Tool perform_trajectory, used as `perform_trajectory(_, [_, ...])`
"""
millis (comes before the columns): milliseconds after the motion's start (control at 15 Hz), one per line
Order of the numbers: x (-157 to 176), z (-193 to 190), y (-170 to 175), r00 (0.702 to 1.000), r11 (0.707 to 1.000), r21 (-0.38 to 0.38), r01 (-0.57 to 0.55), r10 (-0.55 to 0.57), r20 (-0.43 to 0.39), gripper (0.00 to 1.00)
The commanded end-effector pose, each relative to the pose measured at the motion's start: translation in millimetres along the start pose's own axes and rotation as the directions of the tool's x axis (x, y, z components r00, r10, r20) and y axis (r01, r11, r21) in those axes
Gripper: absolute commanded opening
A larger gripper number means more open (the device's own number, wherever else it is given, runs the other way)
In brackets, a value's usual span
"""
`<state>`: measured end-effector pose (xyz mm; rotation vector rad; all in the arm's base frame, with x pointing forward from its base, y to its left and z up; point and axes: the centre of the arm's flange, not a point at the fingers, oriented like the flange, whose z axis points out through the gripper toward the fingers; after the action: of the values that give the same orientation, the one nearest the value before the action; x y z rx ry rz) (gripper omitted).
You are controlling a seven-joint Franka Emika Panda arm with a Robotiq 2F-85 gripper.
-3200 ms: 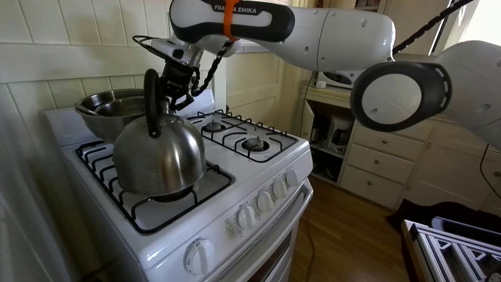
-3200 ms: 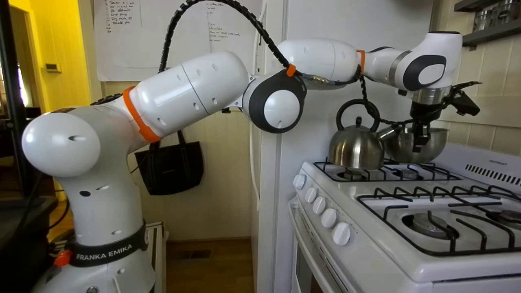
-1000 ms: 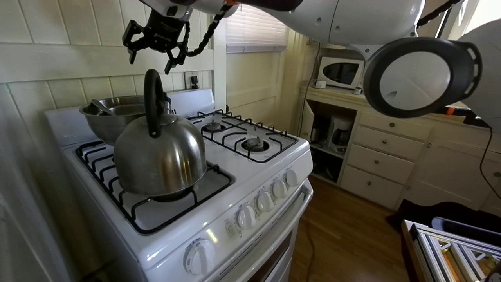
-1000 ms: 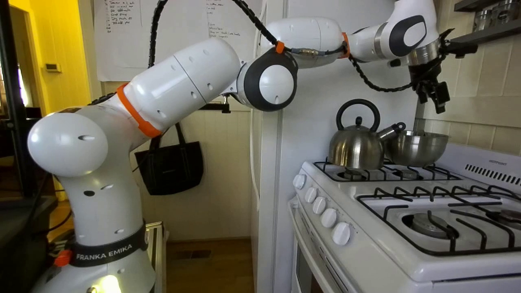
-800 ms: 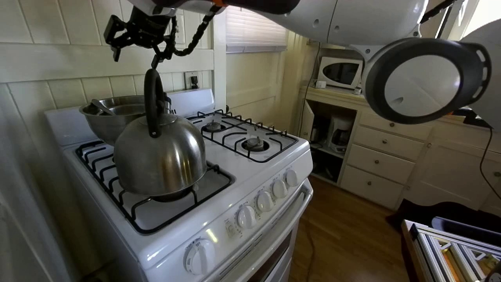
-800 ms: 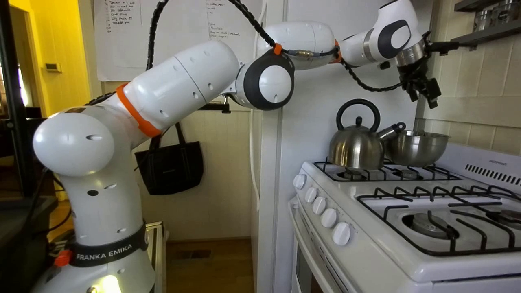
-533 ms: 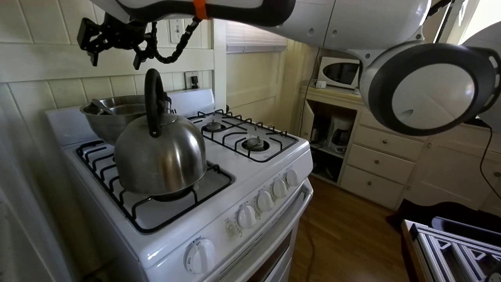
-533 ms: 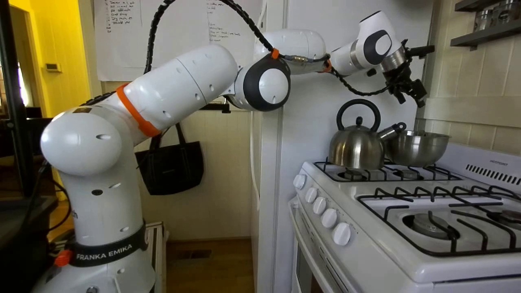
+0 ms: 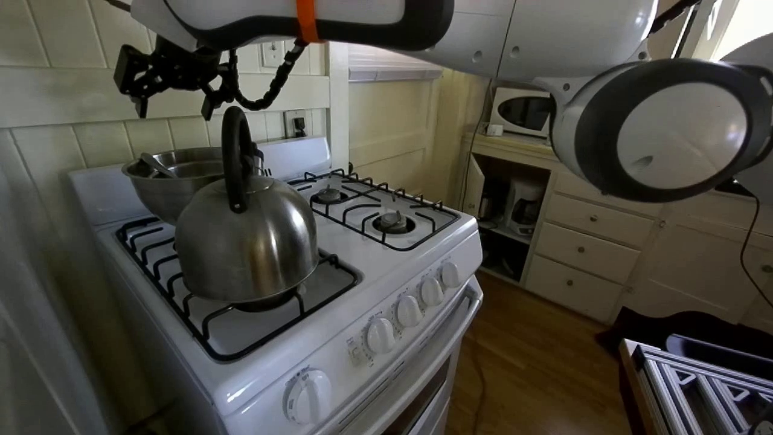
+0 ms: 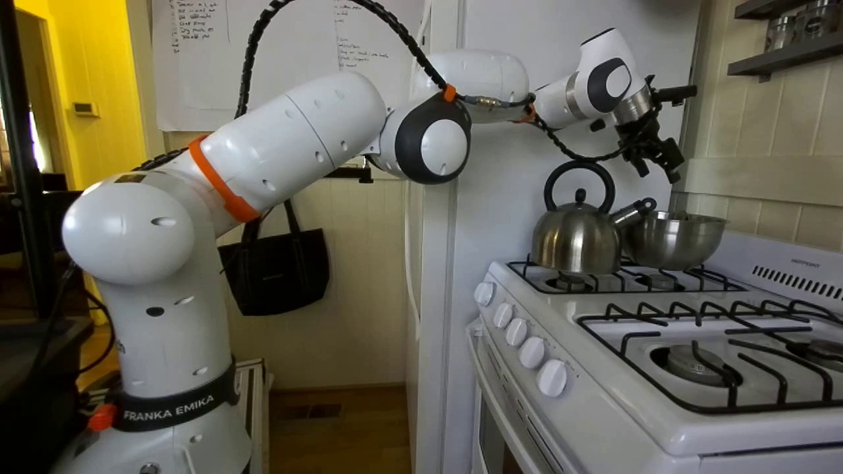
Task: Move the silver bowl to the left
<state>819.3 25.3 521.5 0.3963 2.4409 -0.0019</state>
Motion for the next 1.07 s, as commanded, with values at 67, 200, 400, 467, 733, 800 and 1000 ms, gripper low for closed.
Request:
perform_trajectory(67, [-6.6, 21.6, -7.2, 0.989, 0.991, -0.004, 0.13, -0.13, -0.071, 1.0])
perform_trajectory(200, [-9.4, 20.2, -17.8, 0.993, 0.994, 0.003, 0.105, -0.105, -0.049, 1.0])
perform_trajectory(400, [-22.9, 21.9, -46.3, 0.997, 0.999, 0.003, 0.048, -0.048, -0.065, 1.0])
perform_trajectory(467, [-25.7, 23.4, -53.2, 0.995, 0.999, 0.017, 0.051, -0.049, -0.088, 1.0])
perform_trajectory(733, [-27.3, 33.7, -58.8, 0.988, 0.995, 0.0, 0.102, -0.101, -0.119, 1.0])
perform_trajectory(800, [-27.0, 37.4, -55.9, 0.984, 0.991, -0.024, 0.134, -0.136, -0.115, 1.0])
perform_trajectory(1000, [-24.8, 42.6, -43.9, 0.976, 0.981, -0.061, 0.182, -0.188, -0.111, 1.0])
